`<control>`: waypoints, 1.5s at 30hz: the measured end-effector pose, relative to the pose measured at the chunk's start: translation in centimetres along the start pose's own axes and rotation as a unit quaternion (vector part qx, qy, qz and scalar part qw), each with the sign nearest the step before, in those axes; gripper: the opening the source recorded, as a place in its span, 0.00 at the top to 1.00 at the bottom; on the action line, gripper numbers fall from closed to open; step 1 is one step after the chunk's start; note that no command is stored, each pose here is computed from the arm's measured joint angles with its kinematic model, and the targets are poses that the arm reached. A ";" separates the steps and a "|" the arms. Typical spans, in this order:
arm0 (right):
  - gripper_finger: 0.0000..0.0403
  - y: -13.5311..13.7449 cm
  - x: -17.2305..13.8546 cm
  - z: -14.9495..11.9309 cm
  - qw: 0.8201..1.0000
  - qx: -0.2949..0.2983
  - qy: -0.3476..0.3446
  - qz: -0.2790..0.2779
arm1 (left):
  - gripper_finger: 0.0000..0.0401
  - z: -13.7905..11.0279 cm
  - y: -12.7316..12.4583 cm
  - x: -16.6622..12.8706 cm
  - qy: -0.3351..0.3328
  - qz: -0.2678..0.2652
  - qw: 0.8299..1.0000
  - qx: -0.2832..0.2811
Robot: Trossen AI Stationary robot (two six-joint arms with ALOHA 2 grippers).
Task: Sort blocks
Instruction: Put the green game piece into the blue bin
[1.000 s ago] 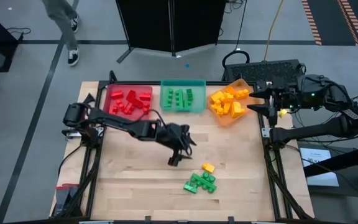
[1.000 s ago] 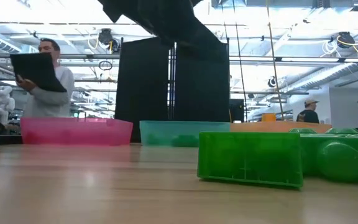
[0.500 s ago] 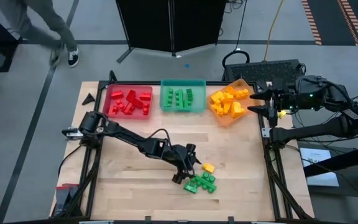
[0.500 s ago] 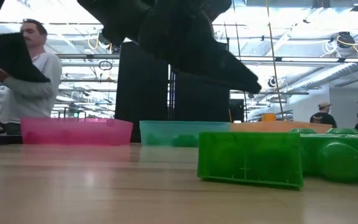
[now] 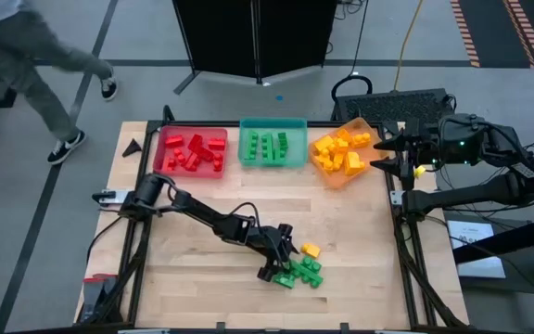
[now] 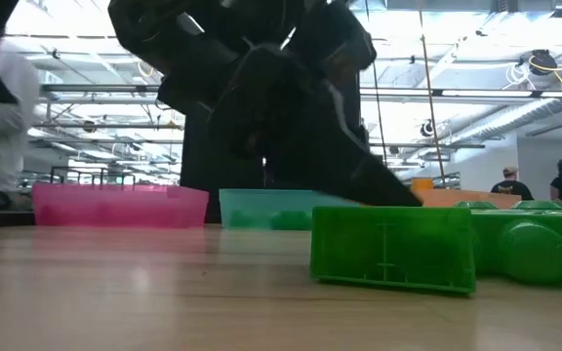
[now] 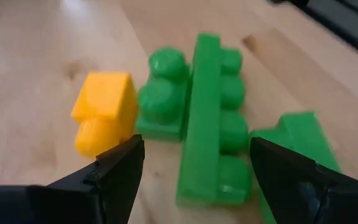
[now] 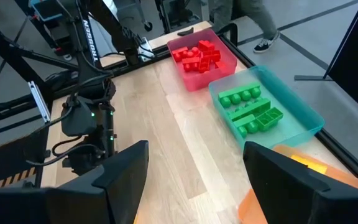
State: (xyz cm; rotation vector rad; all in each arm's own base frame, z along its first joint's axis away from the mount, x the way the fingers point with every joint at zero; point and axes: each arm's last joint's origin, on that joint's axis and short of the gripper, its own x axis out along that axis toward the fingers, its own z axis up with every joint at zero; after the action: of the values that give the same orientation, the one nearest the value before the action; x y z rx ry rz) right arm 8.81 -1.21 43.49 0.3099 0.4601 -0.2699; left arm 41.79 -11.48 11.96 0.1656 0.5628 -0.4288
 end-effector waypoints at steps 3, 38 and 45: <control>0.36 0.0 0.0 0.0 1.000 0.000 0.002 0.000 | 0.27 -0.2 -0.3 0.3 -0.001 -0.013 1.000 0.001; 0.36 -0.1 0.0 -0.1 1.000 -0.006 0.005 -0.005 | 0.57 -2.0 0.0 1.7 0.006 -0.021 0.993 -0.113; 0.36 0.0 0.0 -0.1 1.000 -0.007 0.002 -0.004 | 0.57 0.9 0.5 -0.7 -0.024 0.002 0.993 -0.116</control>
State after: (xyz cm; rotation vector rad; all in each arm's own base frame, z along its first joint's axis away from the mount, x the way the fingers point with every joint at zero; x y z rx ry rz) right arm 8.78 -1.22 43.44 0.2959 0.4672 -0.2747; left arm 41.95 -11.00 13.15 -0.0657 0.5600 -0.3595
